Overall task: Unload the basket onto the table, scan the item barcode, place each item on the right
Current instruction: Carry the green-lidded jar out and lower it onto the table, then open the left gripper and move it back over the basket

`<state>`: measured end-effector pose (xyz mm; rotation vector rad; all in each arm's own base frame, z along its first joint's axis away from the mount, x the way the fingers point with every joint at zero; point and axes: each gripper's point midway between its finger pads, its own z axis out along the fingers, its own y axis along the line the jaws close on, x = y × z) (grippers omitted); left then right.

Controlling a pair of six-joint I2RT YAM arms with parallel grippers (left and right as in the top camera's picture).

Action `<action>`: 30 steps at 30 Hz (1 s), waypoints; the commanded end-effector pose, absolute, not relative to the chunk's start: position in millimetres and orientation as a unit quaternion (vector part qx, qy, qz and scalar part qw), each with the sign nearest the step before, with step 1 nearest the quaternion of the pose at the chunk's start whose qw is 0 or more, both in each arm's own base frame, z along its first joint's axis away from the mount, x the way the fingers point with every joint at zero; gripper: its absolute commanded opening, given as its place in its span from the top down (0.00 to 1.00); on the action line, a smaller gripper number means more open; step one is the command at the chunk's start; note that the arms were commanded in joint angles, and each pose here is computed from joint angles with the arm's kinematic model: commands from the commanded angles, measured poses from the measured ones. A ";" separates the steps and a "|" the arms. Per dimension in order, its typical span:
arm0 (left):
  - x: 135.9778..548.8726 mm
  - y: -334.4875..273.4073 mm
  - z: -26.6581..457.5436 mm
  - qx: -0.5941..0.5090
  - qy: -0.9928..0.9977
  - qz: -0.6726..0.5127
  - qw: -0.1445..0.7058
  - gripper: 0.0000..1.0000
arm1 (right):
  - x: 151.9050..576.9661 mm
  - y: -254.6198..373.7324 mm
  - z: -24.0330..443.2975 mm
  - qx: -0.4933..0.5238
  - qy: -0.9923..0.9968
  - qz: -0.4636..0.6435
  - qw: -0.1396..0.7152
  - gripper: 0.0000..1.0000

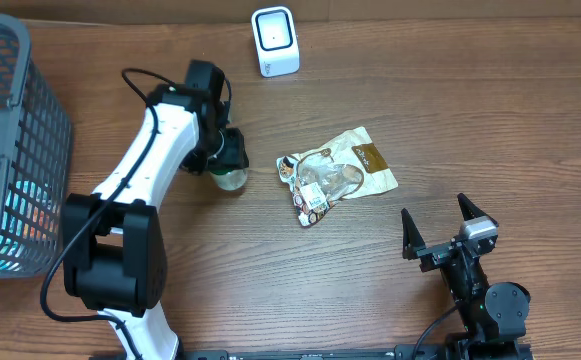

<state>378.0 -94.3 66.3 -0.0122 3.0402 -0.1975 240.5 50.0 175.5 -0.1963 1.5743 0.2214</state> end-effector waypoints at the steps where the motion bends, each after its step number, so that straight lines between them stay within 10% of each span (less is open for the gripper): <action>1: 375.2 -94.5 56.6 -0.014 0.997 -0.060 0.048 0.44 | 240.4 49.7 174.2 -0.087 0.704 0.101 0.698 0.00; 13: 388.8 -99.2 71.1 -0.009 0.995 -0.071 0.071 0.21 | 240.4 49.7 174.2 -0.087 0.704 0.101 0.698 0.00; 30: 412.0 41.8 372.6 -0.153 0.924 -0.058 0.345 0.14 | 240.4 49.7 174.2 -0.087 0.704 0.101 0.698 0.00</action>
